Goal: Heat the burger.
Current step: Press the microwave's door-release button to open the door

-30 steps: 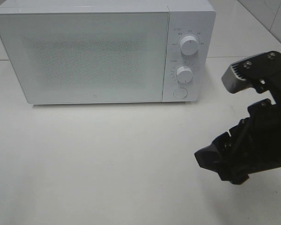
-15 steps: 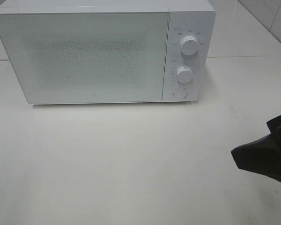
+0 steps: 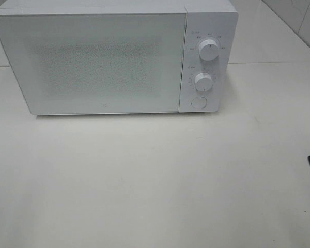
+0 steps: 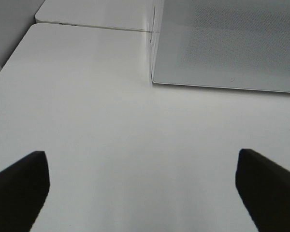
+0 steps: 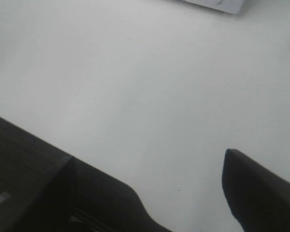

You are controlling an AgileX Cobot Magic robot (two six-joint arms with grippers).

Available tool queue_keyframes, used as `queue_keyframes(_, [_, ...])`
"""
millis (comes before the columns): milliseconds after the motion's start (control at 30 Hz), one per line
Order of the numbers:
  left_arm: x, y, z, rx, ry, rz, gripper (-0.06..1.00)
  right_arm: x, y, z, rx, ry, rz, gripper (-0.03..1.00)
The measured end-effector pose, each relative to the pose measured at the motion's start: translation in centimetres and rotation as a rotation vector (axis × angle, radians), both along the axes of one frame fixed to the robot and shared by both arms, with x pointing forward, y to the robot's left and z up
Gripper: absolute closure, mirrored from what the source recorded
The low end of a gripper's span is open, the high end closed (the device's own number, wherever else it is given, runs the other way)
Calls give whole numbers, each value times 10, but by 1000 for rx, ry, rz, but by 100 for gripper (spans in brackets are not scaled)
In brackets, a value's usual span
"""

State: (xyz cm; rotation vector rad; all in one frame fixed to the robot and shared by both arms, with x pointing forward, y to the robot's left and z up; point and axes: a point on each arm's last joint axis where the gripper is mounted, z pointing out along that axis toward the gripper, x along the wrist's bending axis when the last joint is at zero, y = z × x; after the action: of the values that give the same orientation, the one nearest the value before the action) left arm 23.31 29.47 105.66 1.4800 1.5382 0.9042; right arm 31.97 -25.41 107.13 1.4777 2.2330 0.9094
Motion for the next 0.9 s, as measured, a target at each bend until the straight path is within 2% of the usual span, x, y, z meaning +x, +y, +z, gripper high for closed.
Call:
queue_keyframes(200, [0,0,0,0,0,0,-5,-19,-19,6,33,-83,-127,22])
queue_keyframes(400, [0,0,0,0,0,0,-5,-41,-30,-11,43,-124,-220,22])
queue_keyframes(533, [0,0,0,0,0,0,-5,-59,-36,-11,65,-215,-295,22])
queue_keyframes(733, [0,0,0,0,0,0,-5,-77,-39,-12,90,-311,-325,22])
queue_keyframes(900, [0,0,0,0,0,0,-5,-88,-42,-21,73,-326,-333,22])
